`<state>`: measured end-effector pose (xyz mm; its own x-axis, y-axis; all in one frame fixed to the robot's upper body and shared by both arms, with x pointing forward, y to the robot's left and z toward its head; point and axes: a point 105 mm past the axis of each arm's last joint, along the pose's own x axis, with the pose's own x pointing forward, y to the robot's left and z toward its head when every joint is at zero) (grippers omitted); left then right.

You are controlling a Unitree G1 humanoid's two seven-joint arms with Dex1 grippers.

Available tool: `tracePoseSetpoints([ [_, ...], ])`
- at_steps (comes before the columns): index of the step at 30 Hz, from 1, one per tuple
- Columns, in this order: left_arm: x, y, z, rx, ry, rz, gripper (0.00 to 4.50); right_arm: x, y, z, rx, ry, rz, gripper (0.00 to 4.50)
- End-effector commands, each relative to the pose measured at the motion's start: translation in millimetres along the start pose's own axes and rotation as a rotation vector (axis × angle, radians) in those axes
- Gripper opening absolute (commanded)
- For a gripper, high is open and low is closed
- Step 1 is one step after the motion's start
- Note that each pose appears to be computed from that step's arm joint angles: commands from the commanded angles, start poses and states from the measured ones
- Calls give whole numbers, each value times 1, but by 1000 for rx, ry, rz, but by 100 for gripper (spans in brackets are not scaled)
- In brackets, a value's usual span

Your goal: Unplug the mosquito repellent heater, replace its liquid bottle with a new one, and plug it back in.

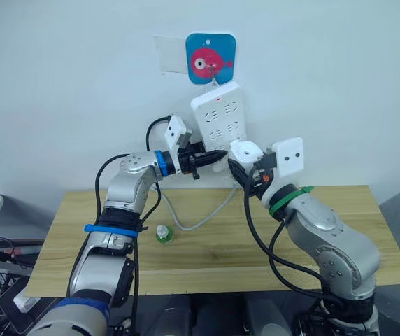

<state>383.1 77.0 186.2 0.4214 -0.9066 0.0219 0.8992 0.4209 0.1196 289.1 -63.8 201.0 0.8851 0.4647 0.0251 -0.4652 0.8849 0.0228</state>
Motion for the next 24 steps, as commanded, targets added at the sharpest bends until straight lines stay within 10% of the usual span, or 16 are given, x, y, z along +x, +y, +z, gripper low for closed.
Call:
tracePoseSetpoints([
  [1, -6, 19, -3, -12, 29, 103, 132, -14, 6, 16, -8, -60, 28, 292],
  [13, -5, 23, -3, -8, 26, 103, 132, -32, -12, 17, 28, -56, -14, 292],
  [24, -37, 19, -14, -45, 65, 126, 446, -40, -53, 12, 191, -91, -55, 292],
])
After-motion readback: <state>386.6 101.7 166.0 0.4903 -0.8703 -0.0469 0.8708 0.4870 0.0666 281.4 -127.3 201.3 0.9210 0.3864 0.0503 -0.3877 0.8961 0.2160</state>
